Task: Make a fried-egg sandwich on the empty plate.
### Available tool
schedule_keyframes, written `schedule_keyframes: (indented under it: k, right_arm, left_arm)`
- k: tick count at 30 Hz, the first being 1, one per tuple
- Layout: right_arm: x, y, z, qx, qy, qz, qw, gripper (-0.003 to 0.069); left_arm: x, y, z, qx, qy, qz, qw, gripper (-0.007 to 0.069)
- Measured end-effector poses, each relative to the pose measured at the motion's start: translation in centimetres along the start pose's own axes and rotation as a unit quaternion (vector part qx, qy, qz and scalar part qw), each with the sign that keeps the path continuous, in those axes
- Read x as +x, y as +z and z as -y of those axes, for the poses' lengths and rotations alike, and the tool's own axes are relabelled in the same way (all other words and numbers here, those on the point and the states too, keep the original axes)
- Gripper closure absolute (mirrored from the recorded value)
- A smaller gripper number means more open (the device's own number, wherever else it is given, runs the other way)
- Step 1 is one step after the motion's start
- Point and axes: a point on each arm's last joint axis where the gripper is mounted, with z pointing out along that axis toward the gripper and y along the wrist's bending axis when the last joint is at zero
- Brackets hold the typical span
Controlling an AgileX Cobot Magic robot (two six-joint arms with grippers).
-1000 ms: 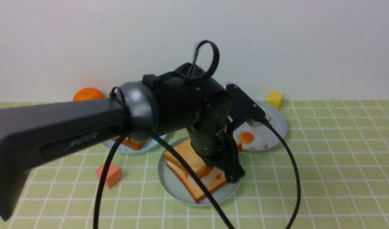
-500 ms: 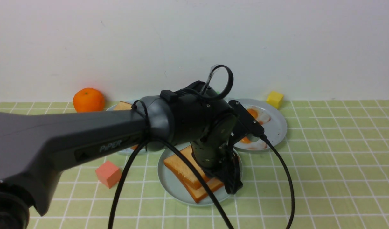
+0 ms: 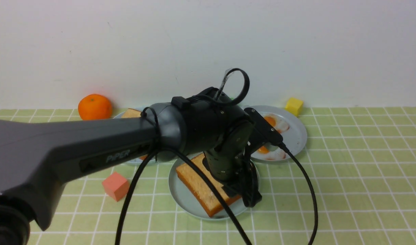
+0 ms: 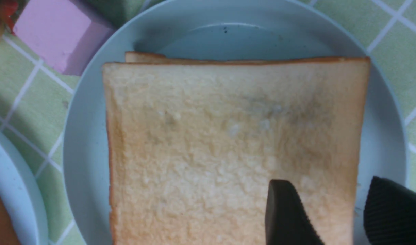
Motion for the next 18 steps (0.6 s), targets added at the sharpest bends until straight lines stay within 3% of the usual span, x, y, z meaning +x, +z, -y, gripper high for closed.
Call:
schedule_keyframes:
  k: [4,7,10,13,18]
  right_arm:
    - [0.0,0.0,0.0,0.000,0.000,0.000,1.000,0.0642]
    - [0.0,-0.1,0.0,-0.001,0.000,0.002,1.000,0.0642]
    - [0.3,-0.8,0.2,-0.007,0.001,0.014,1.000,0.0642]
    - [1.0,-1.9,0.6,-0.014,0.003,0.031,0.999,0.0640]
    - [2.4,-3.9,1.6,-0.019,0.004,0.067,0.998,0.0637]
  left_arm:
    - [-0.6,-3.6,-0.1,0.017,-0.028,0.038,0.999,0.0277]
    - [-1.0,-8.2,-0.2,0.024,-0.042,0.080,0.996,0.0324]
    - [-0.3,-16.4,-0.1,0.035,-0.056,0.160,0.985,0.0472]
    - [2.3,-23.4,0.0,0.046,-0.068,0.245,0.966,0.0621]
    - [10.6,-29.3,0.6,0.059,-0.091,0.364,0.925,0.0638]
